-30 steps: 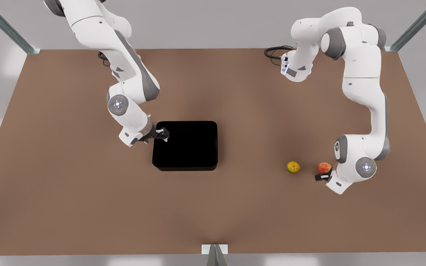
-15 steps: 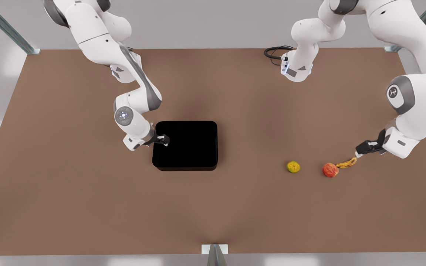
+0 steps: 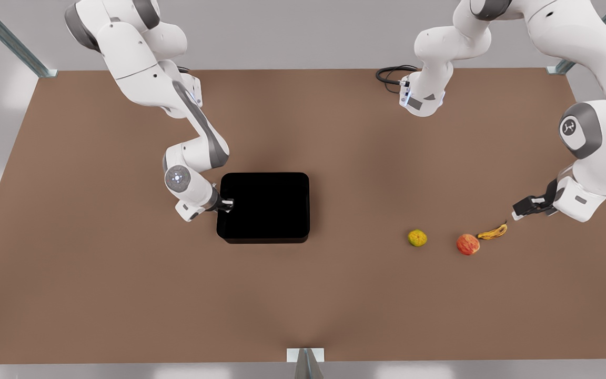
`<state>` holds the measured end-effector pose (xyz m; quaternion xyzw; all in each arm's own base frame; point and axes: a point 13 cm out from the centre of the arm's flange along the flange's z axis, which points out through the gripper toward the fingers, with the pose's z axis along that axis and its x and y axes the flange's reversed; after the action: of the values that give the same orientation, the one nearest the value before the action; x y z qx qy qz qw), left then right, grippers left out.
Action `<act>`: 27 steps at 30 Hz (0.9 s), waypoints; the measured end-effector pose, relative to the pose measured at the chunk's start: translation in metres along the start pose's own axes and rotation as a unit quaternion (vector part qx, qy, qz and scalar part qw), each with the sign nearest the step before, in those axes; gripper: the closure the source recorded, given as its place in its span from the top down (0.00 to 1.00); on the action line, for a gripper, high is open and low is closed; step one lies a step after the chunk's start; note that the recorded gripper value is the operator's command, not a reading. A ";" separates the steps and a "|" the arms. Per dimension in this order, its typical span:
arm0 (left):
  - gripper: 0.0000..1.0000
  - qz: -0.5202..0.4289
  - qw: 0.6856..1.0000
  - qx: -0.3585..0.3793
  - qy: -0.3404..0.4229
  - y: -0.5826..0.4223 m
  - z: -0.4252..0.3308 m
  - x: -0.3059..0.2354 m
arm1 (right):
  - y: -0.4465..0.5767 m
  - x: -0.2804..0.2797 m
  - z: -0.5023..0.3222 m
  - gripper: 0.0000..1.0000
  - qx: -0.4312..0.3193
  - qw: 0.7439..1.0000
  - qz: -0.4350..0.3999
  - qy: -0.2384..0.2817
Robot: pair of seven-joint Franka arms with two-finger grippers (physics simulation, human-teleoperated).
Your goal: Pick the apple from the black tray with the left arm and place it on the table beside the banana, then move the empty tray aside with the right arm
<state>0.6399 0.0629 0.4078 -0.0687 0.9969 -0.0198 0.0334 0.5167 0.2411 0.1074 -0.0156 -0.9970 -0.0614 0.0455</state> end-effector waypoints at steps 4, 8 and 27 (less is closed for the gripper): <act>1.00 -0.001 1.000 0.000 0.002 -0.001 0.001 0.001 | 0.001 -0.001 -0.001 0.23 -0.001 1.000 -0.003 -0.001; 1.00 -0.001 1.000 -0.002 0.004 -0.004 0.001 0.002 | 0.002 -0.003 -0.005 0.15 -0.003 1.000 -0.005 -0.003; 1.00 -0.009 1.000 -0.003 0.006 -0.005 0.002 0.003 | -0.187 -0.096 -0.217 0.10 0.038 0.999 0.030 0.010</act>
<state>0.6377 0.0580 0.4061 -0.0776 0.9965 -0.0178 0.0274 0.6248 0.0261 0.2901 -0.0430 -0.9972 -0.0219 0.0578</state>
